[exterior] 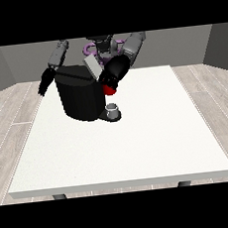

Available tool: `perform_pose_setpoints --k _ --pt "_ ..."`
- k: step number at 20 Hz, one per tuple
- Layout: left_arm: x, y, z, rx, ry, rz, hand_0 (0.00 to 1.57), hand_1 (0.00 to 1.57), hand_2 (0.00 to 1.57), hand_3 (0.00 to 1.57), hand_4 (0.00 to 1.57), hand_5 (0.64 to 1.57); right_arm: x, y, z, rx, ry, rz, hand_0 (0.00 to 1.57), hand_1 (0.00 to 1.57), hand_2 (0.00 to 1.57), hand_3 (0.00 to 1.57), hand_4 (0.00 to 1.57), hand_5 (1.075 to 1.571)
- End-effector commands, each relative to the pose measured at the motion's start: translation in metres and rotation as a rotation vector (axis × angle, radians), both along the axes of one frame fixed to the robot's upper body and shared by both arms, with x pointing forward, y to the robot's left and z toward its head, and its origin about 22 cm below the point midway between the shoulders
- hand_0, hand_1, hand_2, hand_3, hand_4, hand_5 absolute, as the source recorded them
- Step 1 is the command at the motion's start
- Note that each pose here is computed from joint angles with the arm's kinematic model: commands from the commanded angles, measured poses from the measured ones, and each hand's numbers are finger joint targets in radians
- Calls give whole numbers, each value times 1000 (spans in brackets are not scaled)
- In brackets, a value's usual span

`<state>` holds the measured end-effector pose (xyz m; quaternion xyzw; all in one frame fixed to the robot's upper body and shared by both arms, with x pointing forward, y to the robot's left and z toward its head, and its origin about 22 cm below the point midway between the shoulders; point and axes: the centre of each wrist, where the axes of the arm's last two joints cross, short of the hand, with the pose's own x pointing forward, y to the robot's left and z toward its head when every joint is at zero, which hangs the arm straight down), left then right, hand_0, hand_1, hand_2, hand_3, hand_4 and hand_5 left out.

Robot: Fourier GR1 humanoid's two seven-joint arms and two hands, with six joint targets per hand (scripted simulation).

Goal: Insert the coffee pod into the coffee machine and close the lid

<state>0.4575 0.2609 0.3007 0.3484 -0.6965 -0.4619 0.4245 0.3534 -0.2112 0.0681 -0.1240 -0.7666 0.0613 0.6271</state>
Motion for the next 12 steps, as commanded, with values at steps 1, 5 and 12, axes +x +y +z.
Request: perform_pose_setpoints --k 1,5,12 --pt "2 -4 -14 36 -47 -9 1144 1144 1115 841 0 1571 1 4 4 6 4 5 0 0 0 0 161 1571" --pt "-1 12 5 44 -64 17 925 925 982 695 0 1571 1 19 12 -4 -26 16 0 0 0 0 173 1571" --pt "-1 5 4 102 -88 38 0 0 623 490 0 1571 9 7 14 -8 -11 -6 0 0 0 0 0 1571"
